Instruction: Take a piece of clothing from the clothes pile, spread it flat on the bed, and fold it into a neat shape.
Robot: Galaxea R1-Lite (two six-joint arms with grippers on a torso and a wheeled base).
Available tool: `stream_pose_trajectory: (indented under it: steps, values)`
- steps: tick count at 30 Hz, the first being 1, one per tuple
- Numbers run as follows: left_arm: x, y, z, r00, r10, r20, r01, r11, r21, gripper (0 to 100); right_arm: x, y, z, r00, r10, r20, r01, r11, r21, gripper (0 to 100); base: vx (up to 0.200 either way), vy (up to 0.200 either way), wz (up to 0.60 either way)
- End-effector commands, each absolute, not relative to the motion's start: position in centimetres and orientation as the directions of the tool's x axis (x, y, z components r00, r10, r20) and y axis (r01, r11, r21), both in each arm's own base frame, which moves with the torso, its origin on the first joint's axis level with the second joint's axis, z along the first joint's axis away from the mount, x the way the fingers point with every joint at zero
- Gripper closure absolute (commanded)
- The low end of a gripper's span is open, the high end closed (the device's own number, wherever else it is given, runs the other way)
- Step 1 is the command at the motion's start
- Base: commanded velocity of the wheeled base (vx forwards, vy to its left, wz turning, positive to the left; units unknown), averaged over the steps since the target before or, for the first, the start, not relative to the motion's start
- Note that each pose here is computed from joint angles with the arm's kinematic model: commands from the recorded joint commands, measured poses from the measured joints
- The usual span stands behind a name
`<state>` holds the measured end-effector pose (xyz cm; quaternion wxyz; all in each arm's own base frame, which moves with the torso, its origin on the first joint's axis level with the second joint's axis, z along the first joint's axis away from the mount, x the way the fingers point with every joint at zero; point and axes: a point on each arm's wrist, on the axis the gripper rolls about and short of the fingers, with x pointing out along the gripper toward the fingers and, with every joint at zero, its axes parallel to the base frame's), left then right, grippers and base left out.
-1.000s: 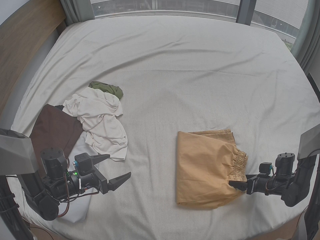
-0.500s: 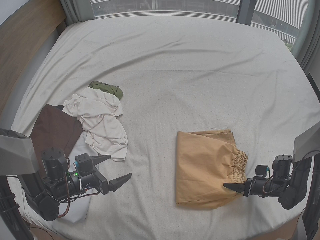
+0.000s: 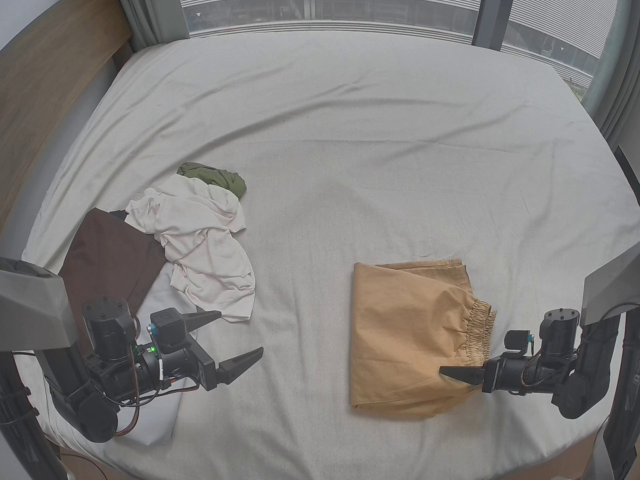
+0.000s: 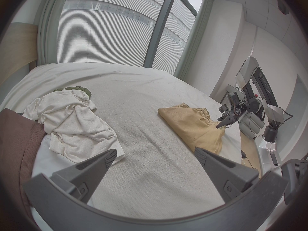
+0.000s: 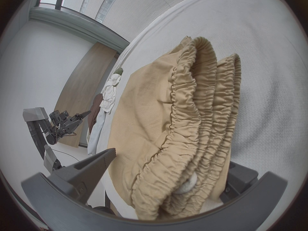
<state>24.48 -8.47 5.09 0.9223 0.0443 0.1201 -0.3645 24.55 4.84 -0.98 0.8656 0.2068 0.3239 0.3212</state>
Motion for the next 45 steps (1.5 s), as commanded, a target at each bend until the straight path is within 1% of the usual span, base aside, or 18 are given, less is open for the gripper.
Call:
stream_pose_trajectory:
  steps: [1,11,22,26,32,39,45]
  values:
    - [24.5,-8.5,5.1,0.707,-0.661,-0.252,0.682,0.731,-0.005,0,24.6,4.9,-0.9,0.586,0.691,-0.423,-0.424,0.706,0.567,100,0.0,0.0,0.0]
    - [24.5,-8.5,5.2,0.706,-0.662,-0.25,0.683,0.73,-0.004,0,24.7,4.9,-0.4,0.586,0.701,-0.406,-0.439,0.696,0.568,100,0.0,0.0,0.0]
    - [24.5,-8.4,5.2,0.707,-0.661,-0.25,0.682,0.731,-0.004,0,23.7,5.3,3.0,0.558,0.774,-0.3,-0.522,0.608,0.598,100,0.0,0.0,0.0]
    - [24.5,-8.4,5.2,0.708,-0.662,-0.248,0.682,0.731,-0.003,0,23.6,5.4,4.0,0.566,0.778,-0.272,-0.54,0.6,0.59,100,0.0,0.0,0.0]
    - [24.5,-8.4,5.3,0.71,-0.659,-0.247,0.68,0.733,-0.002,0,23.0,6.1,5.9,0.557,0.802,-0.214,-0.591,0.564,0.577,100,0.0,0.0,0.0]
    - [24.5,-8.5,5.3,0.71,-0.661,-0.245,0.681,0.732,0.001,0,22.6,6.7,6.7,0.542,0.818,-0.192,-0.623,0.545,0.561,100,0.0,0.0,0.0]
    - [24.6,-8.4,5.3,0.713,-0.657,-0.244,0.678,0.735,0.001,0,22.6,7.1,8.1,0.541,0.829,-0.143,-0.662,0.524,0.537,100,0.0,0.0,0.0]
